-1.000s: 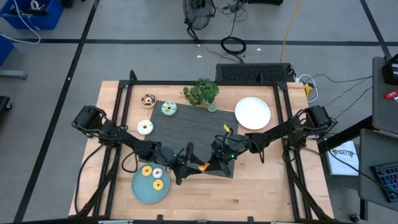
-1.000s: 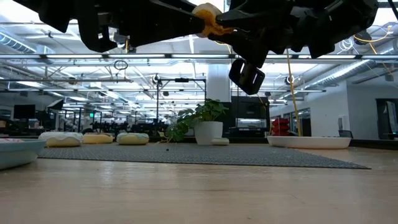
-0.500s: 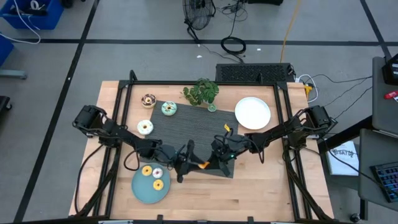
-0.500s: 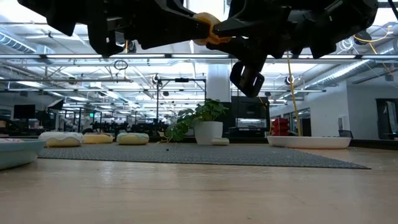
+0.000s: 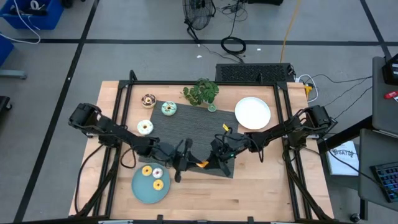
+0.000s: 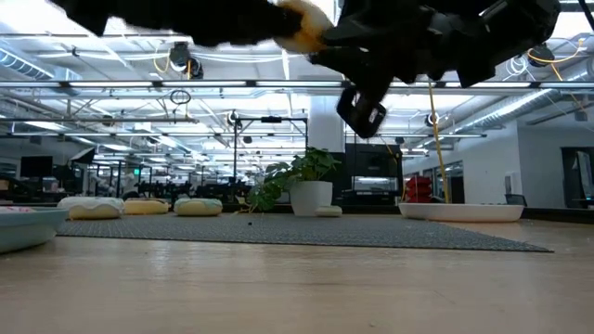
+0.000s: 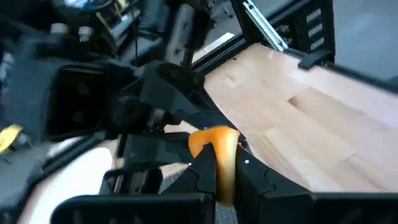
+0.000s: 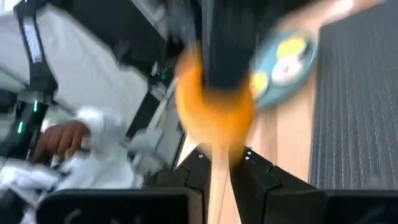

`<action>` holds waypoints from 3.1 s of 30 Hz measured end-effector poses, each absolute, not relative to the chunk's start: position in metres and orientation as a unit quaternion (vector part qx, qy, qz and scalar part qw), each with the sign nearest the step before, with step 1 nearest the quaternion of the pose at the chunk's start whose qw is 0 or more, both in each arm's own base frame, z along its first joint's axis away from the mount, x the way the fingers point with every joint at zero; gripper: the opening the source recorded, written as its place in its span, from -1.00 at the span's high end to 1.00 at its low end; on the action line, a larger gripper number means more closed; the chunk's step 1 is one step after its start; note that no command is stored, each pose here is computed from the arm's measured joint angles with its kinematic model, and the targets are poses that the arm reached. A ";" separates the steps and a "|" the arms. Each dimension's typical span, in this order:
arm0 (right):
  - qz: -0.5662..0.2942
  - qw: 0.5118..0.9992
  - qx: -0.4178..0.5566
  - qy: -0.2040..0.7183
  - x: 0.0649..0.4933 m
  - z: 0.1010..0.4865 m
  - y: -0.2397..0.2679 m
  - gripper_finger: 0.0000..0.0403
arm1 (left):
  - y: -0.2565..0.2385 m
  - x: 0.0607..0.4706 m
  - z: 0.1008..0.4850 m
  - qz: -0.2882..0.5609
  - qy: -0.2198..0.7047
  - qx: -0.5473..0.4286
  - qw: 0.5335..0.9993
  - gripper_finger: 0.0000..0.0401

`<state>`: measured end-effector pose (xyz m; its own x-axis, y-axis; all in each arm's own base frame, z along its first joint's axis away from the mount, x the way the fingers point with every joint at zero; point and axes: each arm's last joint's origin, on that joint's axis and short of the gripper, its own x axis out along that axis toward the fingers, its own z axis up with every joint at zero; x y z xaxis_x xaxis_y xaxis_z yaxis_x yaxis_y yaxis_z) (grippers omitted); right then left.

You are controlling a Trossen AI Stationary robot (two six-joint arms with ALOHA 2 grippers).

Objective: Pick & Place donuts
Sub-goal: Put the small orange donut on the blue plate

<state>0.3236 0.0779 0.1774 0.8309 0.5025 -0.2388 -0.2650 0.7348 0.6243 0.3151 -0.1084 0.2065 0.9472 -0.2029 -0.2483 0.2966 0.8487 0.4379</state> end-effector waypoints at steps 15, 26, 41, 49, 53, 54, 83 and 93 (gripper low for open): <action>0.176 0.965 0.005 0.195 0.319 0.164 0.082 0.79 | -0.062 0.307 0.233 -0.107 0.167 -0.236 0.951 0.94; -0.200 0.918 -0.230 0.251 0.310 0.155 0.069 0.79 | -0.015 0.310 0.229 -0.030 0.131 -0.266 0.954 0.94; -0.105 0.968 -0.158 0.163 0.327 0.170 0.049 -0.10 | 0.005 0.266 0.177 0.012 0.045 -0.364 0.930 0.94; -0.109 0.970 -0.199 0.084 0.340 0.171 0.035 -0.45 | 0.001 0.265 0.177 0.010 0.043 -0.362 0.931 0.94; -0.086 0.975 -0.196 0.051 0.346 0.164 0.032 -0.45 | 0.002 0.265 0.177 0.013 0.042 -0.361 0.931 0.94; -0.086 0.976 -0.196 0.046 0.347 0.162 0.032 -0.45 | 0.003 0.265 0.177 0.014 0.042 -0.361 0.931 0.94; -0.099 0.963 -0.250 0.003 0.348 0.168 0.032 -0.17 | 0.002 0.266 0.183 0.001 0.019 -0.371 0.929 0.94; -0.105 0.962 -0.252 0.006 0.352 0.170 0.026 0.05 | 0.001 0.266 0.183 -0.002 0.020 -0.371 0.929 0.87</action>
